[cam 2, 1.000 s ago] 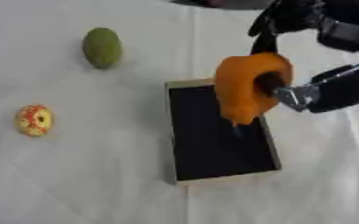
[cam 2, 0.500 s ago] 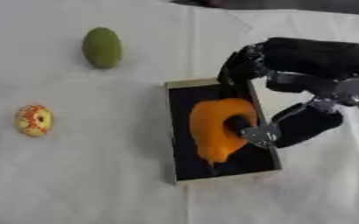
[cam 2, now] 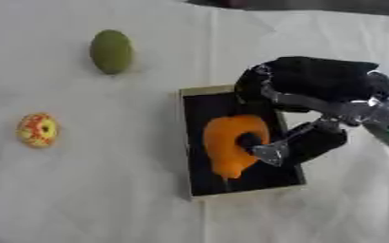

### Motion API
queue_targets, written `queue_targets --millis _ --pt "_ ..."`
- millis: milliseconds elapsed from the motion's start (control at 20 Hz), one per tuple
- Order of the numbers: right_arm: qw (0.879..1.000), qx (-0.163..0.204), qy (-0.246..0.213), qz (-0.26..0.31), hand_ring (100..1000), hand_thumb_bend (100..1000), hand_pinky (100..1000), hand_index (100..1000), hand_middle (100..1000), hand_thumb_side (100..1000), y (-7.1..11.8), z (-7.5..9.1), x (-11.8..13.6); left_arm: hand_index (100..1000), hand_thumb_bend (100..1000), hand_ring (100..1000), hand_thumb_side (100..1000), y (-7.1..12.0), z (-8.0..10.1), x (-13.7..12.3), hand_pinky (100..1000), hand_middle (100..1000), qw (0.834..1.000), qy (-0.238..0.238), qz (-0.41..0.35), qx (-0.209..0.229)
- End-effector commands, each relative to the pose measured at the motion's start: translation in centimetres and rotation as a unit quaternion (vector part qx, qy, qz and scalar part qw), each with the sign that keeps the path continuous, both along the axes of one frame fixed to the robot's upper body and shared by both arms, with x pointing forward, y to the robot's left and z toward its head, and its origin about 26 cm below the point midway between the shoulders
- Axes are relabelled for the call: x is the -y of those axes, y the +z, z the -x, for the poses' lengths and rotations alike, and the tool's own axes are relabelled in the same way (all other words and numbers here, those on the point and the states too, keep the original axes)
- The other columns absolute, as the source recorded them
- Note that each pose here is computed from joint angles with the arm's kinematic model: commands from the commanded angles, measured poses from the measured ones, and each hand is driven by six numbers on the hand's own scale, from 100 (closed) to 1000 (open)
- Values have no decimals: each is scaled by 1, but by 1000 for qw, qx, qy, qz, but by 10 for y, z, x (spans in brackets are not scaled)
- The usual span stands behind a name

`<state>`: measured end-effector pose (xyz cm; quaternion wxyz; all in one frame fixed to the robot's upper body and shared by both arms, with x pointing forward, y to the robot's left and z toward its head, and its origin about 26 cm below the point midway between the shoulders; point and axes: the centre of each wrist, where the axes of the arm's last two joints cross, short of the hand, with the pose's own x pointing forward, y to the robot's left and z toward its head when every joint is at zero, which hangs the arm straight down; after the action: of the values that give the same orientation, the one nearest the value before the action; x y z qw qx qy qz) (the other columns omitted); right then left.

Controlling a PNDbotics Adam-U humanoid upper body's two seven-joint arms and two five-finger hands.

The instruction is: Pick up objects on the table and place them in the box.

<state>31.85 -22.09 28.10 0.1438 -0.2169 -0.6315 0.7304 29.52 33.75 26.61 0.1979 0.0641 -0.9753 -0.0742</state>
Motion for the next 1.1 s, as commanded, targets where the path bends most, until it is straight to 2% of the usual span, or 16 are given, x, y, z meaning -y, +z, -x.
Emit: queue_targets --millis 50,150,250,700,950,1100 --pt "999 10 -1 32 905 100 837 801 651 387 2 -2 4 809 100 679 578 6 4 1 857 707 1000 -4 -8 11" --pt "998 7 6 58 952 100 868 838 723 387 0 -2 6 809 100 678 579 6 4 1 858 707 1000 -5 -7 11" --pt "997 9 8 74 974 100 890 855 756 402 2 -3 8 809 100 678 579 6 4 1 858 707 1000 -5 -7 10" --pt "994 -1 9 108 983 100 898 850 755 413 -1 -5 14 807 100 677 580 5 4 1 857 704 1000 -5 -7 7" --pt "996 6 4 90 980 100 895 846 748 387 4 -4 18 807 100 676 580 5 3 2 858 704 1000 -6 -6 6" --pt "998 23 2 58 976 100 890 845 739 366 13 1 21 808 100 677 581 6 4 1 857 705 1000 -5 -6 8"
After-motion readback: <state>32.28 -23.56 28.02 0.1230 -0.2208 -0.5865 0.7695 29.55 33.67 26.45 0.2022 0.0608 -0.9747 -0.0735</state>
